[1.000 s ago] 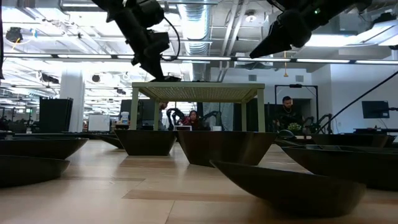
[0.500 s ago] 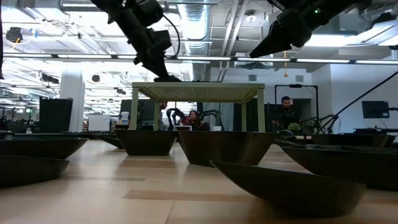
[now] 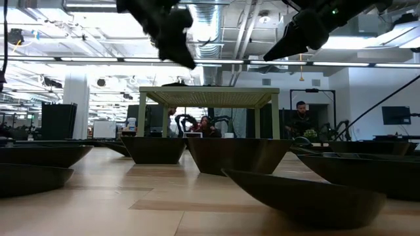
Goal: Pick & Place Mini shaped plates
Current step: Stack the leaf-shaped plate on top of the other leaf-shaped plate on the shelf
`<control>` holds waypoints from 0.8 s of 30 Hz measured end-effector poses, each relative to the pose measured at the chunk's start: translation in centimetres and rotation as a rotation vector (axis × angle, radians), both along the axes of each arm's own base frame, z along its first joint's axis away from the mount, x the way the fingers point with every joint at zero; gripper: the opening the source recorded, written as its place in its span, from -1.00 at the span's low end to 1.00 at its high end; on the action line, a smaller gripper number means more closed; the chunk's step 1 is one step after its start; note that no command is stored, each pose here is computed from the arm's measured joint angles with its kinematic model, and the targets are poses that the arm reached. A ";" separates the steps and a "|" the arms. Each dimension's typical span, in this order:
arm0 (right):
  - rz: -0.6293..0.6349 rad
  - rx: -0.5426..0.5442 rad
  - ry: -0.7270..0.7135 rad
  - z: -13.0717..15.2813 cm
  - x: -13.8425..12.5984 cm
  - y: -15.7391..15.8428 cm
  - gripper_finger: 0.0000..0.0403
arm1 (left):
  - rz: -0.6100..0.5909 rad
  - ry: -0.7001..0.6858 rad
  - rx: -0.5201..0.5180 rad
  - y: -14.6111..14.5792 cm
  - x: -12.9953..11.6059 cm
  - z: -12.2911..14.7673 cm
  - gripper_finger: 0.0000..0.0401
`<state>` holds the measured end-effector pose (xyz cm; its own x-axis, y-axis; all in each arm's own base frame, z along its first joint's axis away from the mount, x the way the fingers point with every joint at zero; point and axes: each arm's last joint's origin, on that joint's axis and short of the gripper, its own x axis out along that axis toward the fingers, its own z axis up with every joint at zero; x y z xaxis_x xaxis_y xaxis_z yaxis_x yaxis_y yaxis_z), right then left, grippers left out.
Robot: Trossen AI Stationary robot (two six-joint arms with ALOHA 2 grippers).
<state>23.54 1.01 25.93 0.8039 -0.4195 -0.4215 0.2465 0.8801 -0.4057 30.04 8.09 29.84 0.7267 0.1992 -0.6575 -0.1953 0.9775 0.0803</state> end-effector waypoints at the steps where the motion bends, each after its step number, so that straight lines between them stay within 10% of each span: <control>1: 0.000 0.000 0.000 0.0 0.0 0.0 -0.06 | -0.052 -0.001 -0.001 -1.5 0.4 0.0 -0.50; 10: 0.000 0.000 0.000 0.0 0.0 0.0 -0.06 | -0.342 0.065 -0.107 -13.4 0.0 -2.5 -0.45; 24: 0.001 0.000 0.001 0.0 0.0 0.0 -0.06 | 0.093 0.396 -0.516 -17.1 -5.8 -12.3 -0.25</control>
<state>23.54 1.01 25.92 0.8042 -0.4185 -0.4221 0.2453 0.8805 -0.4057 24.21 -9.04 17.59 0.4054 -0.1634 -0.8994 -0.3328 0.8900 -0.3117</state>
